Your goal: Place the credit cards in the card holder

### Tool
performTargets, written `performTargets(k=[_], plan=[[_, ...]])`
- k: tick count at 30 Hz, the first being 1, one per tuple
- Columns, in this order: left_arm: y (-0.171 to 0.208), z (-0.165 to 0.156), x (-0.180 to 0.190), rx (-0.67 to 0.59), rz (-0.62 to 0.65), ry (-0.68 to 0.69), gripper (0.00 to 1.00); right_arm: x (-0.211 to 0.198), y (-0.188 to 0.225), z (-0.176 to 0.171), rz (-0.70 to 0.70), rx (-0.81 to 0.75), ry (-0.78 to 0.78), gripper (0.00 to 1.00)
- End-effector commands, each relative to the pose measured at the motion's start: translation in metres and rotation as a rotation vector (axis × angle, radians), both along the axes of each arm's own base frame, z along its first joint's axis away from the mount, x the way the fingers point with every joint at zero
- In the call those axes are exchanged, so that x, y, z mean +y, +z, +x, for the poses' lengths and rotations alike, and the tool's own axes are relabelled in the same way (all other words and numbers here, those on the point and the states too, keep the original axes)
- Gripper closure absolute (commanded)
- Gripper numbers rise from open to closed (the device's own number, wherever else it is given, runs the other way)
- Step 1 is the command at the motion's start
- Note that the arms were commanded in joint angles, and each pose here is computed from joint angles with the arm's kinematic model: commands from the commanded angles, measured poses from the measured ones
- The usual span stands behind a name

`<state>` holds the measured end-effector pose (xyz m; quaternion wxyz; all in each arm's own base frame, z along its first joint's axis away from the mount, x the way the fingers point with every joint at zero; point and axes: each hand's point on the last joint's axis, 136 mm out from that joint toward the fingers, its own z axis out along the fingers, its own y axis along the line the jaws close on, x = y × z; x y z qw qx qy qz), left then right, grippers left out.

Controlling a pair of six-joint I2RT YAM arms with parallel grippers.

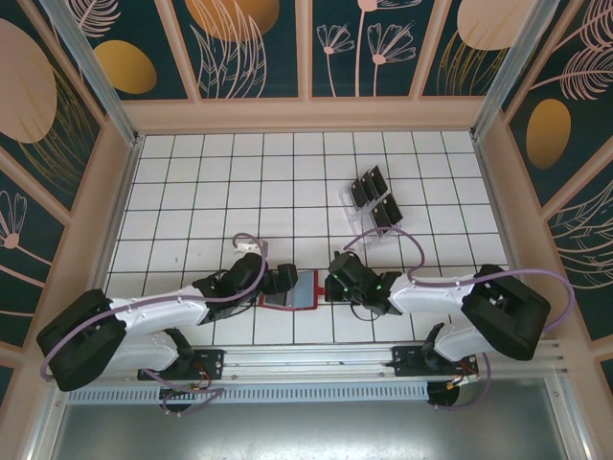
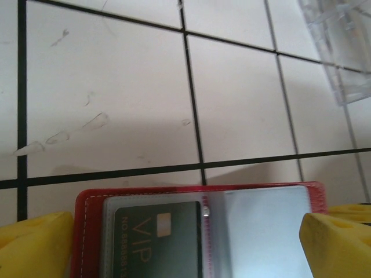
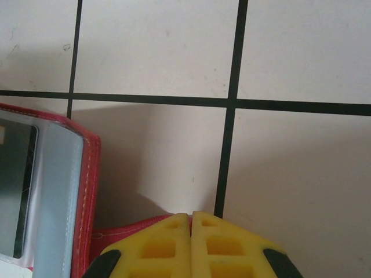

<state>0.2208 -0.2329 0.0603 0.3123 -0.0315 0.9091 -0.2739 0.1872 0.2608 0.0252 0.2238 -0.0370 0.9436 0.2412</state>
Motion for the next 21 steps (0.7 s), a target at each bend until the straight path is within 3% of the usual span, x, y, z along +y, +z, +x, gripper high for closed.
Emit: performTargets(k=[1, 10, 21], plan=[[0.016, -0.002, -0.007, -0.006, -0.069, -0.009, 0.02, 0.004, -0.001, 0.002, 0.033, 0.004, -0.01, 1.0], [0.052, 0.0, -0.039, -0.021, -0.22, -0.066, 0.02, 0.002, -0.002, 0.006, 0.039, 0.007, -0.015, 1.0], [0.061, -0.008, -0.087, -0.015, -0.255, -0.146, 0.02, -0.014, 0.011, 0.018, 0.071, -0.017, -0.059, 0.97]])
